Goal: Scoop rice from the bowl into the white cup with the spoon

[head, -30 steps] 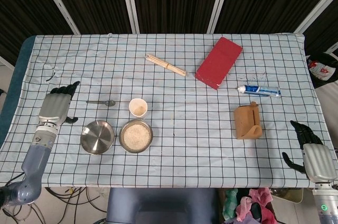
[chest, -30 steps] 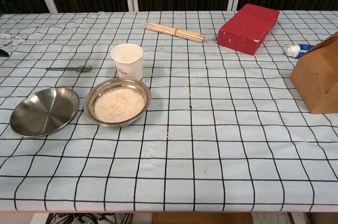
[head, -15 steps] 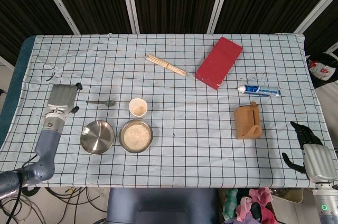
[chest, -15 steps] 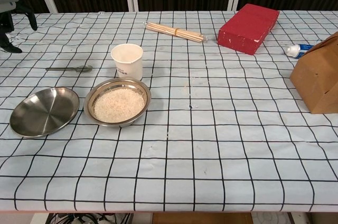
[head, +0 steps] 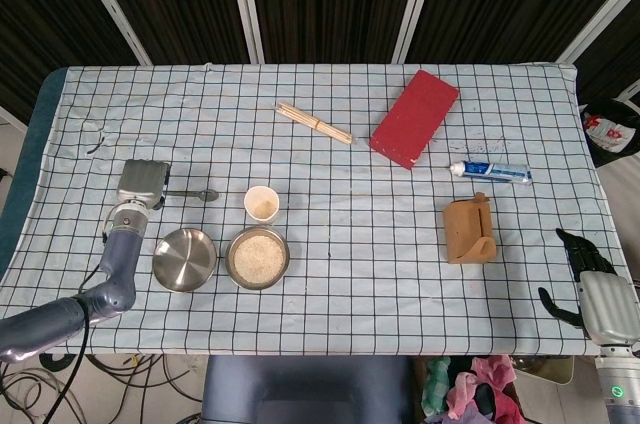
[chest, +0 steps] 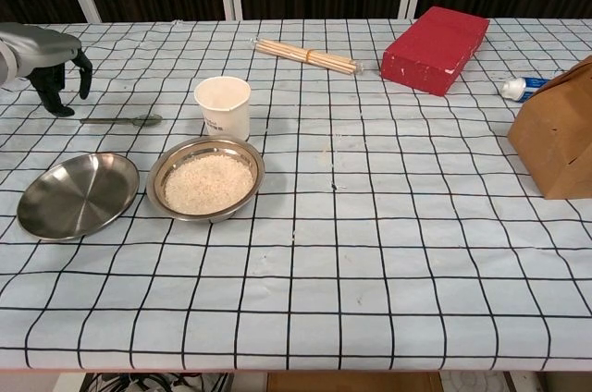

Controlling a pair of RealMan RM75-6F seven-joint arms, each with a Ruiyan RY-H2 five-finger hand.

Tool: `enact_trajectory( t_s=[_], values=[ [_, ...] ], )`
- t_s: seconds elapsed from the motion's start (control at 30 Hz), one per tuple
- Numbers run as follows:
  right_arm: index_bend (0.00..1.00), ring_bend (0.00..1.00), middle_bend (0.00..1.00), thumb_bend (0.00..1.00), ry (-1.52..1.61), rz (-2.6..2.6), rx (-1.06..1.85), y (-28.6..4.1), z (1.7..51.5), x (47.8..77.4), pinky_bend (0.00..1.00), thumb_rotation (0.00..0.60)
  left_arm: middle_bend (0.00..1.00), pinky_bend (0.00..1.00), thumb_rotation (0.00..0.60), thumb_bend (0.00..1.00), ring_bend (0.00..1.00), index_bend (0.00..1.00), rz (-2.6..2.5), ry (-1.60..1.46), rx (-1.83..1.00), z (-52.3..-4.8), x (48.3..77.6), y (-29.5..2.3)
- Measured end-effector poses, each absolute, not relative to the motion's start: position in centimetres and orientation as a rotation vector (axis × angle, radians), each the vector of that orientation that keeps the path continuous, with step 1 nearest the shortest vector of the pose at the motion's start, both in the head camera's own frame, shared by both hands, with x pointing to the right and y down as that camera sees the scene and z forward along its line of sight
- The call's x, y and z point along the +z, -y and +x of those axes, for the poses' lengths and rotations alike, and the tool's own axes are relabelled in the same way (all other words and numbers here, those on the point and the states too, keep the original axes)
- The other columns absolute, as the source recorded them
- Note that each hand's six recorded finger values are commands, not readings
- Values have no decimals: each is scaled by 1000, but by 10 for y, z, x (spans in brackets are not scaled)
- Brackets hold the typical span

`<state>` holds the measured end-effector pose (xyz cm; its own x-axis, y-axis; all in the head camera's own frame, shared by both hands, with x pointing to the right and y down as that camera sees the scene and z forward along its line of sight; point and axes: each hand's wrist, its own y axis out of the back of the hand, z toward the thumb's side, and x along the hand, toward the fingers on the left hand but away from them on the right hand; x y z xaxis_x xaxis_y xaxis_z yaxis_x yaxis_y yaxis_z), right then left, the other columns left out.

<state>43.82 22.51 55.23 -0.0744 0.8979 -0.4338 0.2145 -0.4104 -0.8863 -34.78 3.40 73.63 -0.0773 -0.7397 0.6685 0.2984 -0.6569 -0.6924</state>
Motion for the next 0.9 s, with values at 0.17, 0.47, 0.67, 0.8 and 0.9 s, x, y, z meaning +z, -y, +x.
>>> enact_trajectory(
  t_s=[0.17, 0.47, 0.67, 0.8, 0.9],
  values=[
    [82, 82, 110, 286, 1220, -1627, 1533, -225, 440, 551, 218, 600, 1000, 992, 600, 322, 977, 490, -1470, -467, -1823, -341, 748, -35],
    [82, 82, 110, 287, 1229, -1635, 1532, -225, 441, 551, 218, 600, 1000, 992, 600, 333, 977, 497, -1483, -459, -1814, -330, 758, -35],
    [82, 82, 114, 287, 1237, -1642, 1518, -225, 440, 550, 218, 600, 1000, 992, 600, 360, 977, 508, -1503, -446, -1796, -321, 764, -35],
    [82, 82, 114, 288, 1244, -1643, 1515, -225, 440, 549, 218, 600, 1000, 992, 600, 361, 977, 509, -1508, -435, -1792, -318, 768, -36],
    [82, 82, 114, 289, 1246, -1643, 1513, -225, 441, 549, 218, 600, 1000, 992, 600, 361, 977, 511, -1507, -429, -1793, -318, 770, -36]
  ],
)
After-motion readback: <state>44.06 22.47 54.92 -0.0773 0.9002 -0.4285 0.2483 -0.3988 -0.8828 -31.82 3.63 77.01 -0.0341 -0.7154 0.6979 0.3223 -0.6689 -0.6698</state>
